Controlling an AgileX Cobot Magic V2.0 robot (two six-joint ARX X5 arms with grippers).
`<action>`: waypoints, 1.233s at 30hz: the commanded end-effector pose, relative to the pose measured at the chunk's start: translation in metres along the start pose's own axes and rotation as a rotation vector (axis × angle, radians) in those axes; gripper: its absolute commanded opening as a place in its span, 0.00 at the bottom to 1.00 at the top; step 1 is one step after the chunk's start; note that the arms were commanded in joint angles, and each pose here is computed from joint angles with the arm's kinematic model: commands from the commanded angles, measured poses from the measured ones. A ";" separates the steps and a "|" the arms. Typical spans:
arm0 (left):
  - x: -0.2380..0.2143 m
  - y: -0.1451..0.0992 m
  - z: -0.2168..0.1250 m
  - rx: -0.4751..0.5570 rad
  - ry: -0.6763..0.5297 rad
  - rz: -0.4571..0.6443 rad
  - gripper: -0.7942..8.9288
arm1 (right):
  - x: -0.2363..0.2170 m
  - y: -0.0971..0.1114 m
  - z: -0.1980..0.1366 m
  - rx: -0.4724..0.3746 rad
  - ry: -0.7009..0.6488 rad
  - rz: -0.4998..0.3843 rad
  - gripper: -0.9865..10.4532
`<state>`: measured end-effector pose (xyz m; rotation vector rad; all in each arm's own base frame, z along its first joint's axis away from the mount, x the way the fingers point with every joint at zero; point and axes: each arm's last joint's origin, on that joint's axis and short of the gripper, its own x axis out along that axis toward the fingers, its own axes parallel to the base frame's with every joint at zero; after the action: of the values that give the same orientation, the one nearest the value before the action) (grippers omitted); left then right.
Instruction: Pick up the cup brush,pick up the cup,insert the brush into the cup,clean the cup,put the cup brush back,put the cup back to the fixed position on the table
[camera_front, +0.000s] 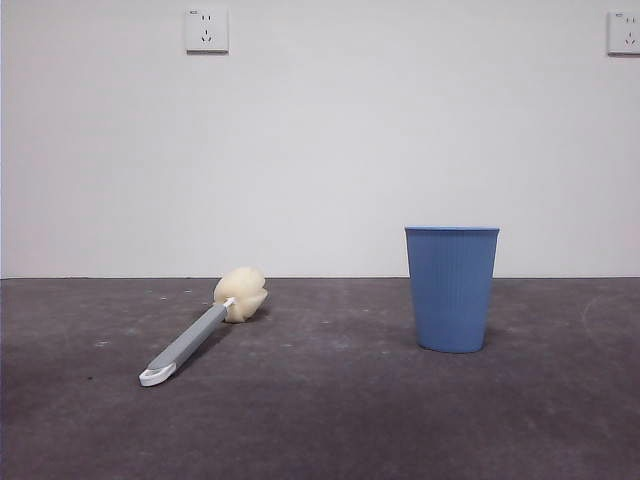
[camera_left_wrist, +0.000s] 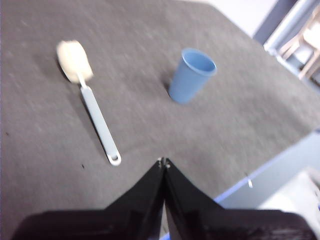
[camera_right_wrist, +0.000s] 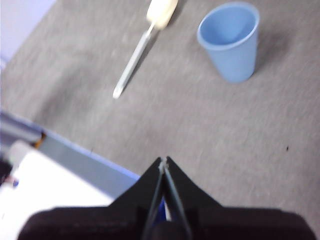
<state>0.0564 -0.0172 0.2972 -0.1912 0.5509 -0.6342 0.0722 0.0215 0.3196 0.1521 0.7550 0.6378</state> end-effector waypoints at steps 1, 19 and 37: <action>-0.003 -0.003 0.001 0.062 0.042 -0.012 0.07 | -0.004 0.003 0.002 -0.065 0.036 0.015 0.08; -0.005 -0.004 0.000 0.053 0.078 -0.010 0.70 | -0.004 0.004 0.002 -0.053 0.052 0.015 0.61; 0.027 0.019 0.028 -0.014 0.104 0.000 0.69 | -0.003 0.004 0.003 -0.053 0.051 0.015 0.61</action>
<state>0.0949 -0.0179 0.3016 -0.1581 0.6495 -0.6444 0.0698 0.0223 0.3238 0.0944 0.7928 0.6744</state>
